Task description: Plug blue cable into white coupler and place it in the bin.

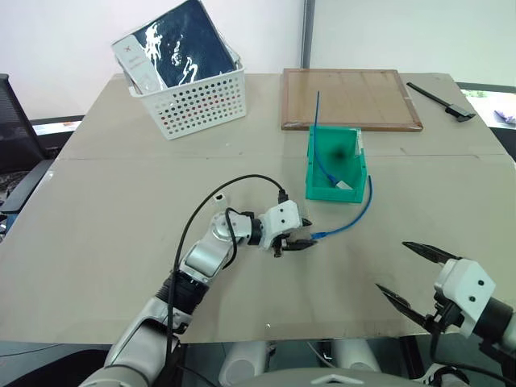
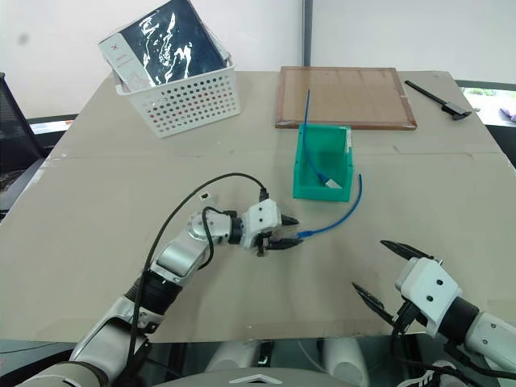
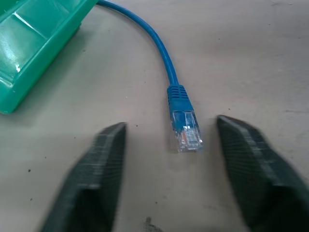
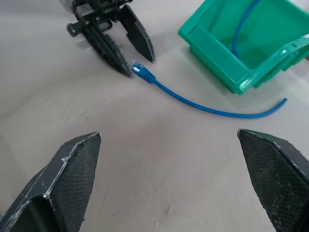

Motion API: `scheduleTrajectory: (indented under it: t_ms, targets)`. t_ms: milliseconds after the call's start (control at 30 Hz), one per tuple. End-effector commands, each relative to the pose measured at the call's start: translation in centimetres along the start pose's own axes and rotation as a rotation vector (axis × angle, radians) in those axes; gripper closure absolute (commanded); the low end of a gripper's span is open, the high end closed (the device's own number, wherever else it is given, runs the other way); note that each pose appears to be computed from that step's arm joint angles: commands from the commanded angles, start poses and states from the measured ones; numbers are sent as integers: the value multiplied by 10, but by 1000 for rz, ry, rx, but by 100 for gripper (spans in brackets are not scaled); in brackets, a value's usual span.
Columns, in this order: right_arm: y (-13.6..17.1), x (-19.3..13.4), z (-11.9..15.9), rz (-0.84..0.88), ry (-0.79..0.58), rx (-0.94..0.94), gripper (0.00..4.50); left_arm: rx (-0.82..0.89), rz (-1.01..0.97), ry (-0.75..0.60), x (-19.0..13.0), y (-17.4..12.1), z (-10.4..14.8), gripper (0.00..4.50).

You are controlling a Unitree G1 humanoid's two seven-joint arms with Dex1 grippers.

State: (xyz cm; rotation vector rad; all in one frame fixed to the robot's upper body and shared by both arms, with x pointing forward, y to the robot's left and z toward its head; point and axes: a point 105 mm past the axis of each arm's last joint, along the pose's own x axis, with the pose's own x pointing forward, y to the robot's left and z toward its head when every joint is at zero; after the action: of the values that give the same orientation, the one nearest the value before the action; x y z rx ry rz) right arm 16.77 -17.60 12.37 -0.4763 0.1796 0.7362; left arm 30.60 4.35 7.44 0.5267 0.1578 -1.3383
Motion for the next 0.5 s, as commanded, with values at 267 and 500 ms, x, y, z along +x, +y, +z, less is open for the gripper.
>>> scheduleTrajectory:
  t_ms: [267,500]
  targets:
    - [29,15,-9,-38,-29,470,0,40,-195,-215,-13,-23,35,449]
    - [35,26,5,-62,-139,766,0,146,-154,-382,-18,-11,72,449]
